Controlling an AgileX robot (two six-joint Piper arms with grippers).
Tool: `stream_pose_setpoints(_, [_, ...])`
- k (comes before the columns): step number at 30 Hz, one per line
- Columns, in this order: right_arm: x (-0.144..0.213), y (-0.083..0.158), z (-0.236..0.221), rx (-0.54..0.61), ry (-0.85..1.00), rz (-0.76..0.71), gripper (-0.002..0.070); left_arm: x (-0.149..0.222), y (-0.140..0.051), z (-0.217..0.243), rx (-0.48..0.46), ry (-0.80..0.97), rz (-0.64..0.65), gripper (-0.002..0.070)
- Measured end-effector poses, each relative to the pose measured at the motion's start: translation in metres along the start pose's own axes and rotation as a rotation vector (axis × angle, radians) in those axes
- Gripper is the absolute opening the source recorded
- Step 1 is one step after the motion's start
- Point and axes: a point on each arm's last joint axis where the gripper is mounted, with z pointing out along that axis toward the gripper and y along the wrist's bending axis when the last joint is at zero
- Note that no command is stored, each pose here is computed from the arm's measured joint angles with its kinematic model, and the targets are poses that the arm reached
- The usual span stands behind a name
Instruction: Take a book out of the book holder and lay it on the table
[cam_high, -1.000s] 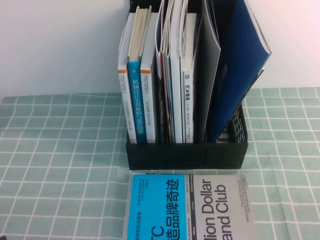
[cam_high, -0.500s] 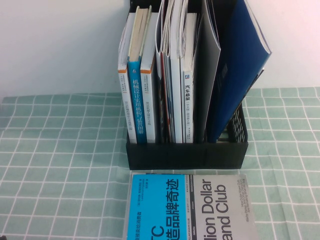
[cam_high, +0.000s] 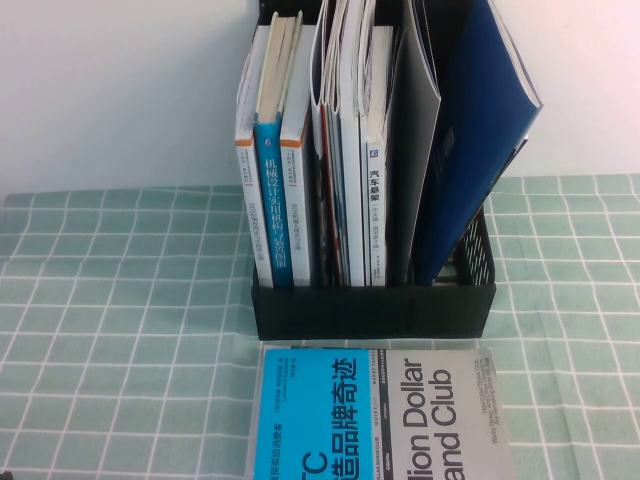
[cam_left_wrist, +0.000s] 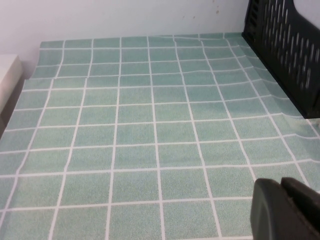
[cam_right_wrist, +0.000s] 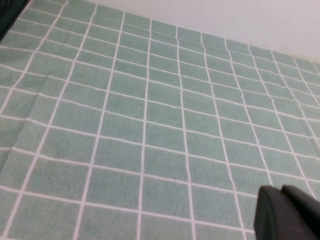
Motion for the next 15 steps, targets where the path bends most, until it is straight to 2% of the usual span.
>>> stream_pose_setpoints(6, [-0.0009, 0.003, -0.0001, -0.054, -0.016, -0.013, -0.0002, 0.0, 0.0, 0.0, 0.0, 0.0, 0.003, -0.0002])
stream_pose_setpoints(15, [-0.0009, 0.0032, -0.0001, -0.056, -0.017, -0.014, -0.0002, 0.0, 0.0, 0.0, 0.0, 0.0, 0.003, -0.0002])
